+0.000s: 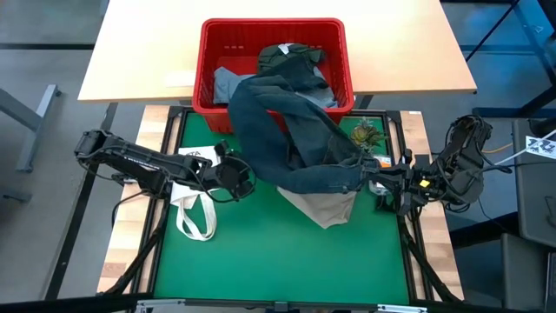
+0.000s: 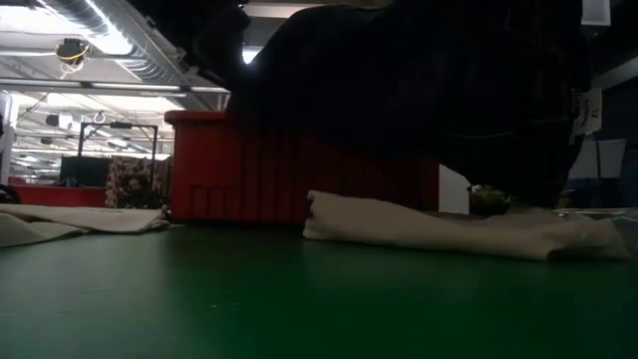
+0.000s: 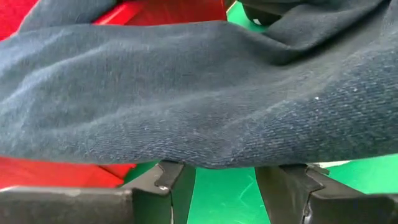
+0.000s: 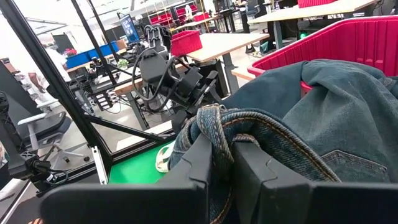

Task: Fold Laundry from Bin
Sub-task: Fold the dark blue jeans

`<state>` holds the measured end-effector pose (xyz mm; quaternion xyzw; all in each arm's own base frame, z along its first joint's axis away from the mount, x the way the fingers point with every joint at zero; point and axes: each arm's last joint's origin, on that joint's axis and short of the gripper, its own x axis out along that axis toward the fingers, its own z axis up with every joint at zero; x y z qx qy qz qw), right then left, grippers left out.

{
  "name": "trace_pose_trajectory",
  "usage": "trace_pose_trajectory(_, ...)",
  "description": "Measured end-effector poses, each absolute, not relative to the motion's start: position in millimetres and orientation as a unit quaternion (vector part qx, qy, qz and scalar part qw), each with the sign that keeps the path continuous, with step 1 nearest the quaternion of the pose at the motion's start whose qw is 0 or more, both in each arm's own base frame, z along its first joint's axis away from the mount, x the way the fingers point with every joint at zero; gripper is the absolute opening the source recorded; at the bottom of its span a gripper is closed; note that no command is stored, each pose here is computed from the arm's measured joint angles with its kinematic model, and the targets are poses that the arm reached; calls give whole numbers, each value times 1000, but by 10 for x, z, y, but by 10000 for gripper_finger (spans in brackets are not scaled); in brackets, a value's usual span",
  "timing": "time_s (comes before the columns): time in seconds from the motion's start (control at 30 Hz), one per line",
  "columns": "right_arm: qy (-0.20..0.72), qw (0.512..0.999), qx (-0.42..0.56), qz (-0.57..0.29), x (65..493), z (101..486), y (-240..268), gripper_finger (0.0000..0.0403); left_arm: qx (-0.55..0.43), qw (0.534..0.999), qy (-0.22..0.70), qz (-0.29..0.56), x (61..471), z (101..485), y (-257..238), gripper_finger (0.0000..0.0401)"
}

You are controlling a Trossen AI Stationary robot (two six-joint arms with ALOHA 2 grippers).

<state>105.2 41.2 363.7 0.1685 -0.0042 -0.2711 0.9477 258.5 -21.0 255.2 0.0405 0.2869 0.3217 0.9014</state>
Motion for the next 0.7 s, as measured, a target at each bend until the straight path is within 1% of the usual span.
trace_pose_trajectory(0.17,-4,948,168,-271,1052,3637,412,37,54,902,280,324,2603,2573,-190,153)
trace_pose_trajectory(0.27,-4,948,168,-271,1052,3637,412,37,56,898,262,350,2618,2601,-145,151)
trace_pose_trajectory(0.33,-4,948,168,-271,1052,3637,412,37,59,894,252,367,2626,2618,-107,142)
trace_pose_trajectory(0.43,-4,948,168,-271,1052,3637,412,37,64,888,240,388,2636,2642,-62,108)
trace_pose_trajectory(0.6,-5,948,170,-271,1052,3640,412,37,77,884,233,398,2650,2667,-19,20)
trace_pose_trajectory(0.63,-5,948,169,-271,1052,3642,412,37,80,884,232,397,2653,2672,-18,11)
trace_pose_trajectory(0.7,-4,949,162,-270,1041,3652,404,37,87,885,228,396,2663,2688,-19,6)
